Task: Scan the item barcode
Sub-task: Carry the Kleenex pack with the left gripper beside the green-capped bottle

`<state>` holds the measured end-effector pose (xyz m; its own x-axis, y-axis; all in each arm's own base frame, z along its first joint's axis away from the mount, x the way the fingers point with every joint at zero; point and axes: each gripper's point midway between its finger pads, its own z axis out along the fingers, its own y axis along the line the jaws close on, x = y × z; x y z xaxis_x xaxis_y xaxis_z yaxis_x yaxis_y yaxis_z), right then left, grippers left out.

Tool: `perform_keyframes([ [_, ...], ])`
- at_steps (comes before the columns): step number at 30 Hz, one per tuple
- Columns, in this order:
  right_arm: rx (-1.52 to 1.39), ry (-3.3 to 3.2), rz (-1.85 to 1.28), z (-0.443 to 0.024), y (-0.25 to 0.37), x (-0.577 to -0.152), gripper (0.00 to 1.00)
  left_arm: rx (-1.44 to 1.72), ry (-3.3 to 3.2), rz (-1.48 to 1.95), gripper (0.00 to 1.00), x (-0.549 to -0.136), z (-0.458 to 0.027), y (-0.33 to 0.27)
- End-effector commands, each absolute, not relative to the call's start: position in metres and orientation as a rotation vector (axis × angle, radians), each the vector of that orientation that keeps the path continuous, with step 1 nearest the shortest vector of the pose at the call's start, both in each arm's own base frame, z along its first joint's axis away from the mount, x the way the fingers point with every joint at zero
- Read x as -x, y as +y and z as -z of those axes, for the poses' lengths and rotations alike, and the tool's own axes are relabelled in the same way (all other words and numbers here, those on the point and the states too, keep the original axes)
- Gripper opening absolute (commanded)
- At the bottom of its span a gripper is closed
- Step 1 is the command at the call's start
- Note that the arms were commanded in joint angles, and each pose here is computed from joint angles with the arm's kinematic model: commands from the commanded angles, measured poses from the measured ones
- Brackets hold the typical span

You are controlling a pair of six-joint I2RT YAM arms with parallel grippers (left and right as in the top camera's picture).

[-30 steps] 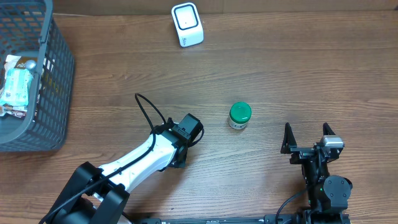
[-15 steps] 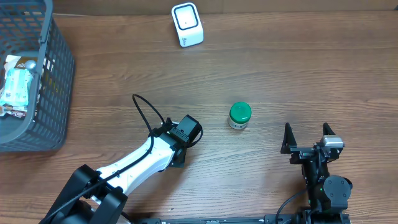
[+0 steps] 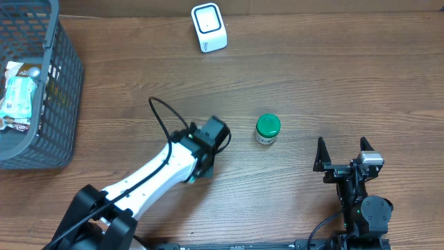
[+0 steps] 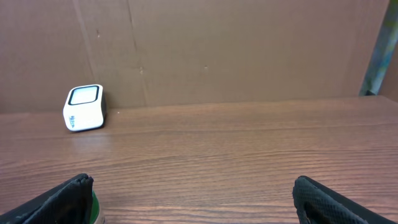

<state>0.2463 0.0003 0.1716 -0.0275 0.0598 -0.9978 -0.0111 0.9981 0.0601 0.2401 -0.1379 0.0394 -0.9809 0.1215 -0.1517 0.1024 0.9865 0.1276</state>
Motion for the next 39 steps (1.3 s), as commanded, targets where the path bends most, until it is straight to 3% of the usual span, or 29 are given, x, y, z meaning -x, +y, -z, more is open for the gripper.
perform_keyframes([
  [1,-0.051,1.594,-0.049,-0.170,-0.002,-0.246,1.00,-0.134,2.962,0.173,0.04,-0.263,-0.069,-0.173],
  [4,-0.051,1.594,-0.050,-0.170,-0.002,-0.246,1.00,-0.114,2.945,0.573,0.04,-0.276,-0.083,-0.196],
  [11,-0.051,1.594,-0.049,-0.170,-0.002,-0.246,1.00,-0.114,2.738,1.152,0.04,-0.306,-0.123,-0.219],
  [28,-0.051,1.594,-0.049,-0.170,-0.002,-0.246,1.00,0.007,2.710,1.629,0.04,-0.331,-0.071,-0.268],
  [39,-0.051,1.594,-0.049,-0.170,-0.002,-0.246,1.00,0.033,2.744,1.664,0.07,-0.331,-0.042,-0.270],
])
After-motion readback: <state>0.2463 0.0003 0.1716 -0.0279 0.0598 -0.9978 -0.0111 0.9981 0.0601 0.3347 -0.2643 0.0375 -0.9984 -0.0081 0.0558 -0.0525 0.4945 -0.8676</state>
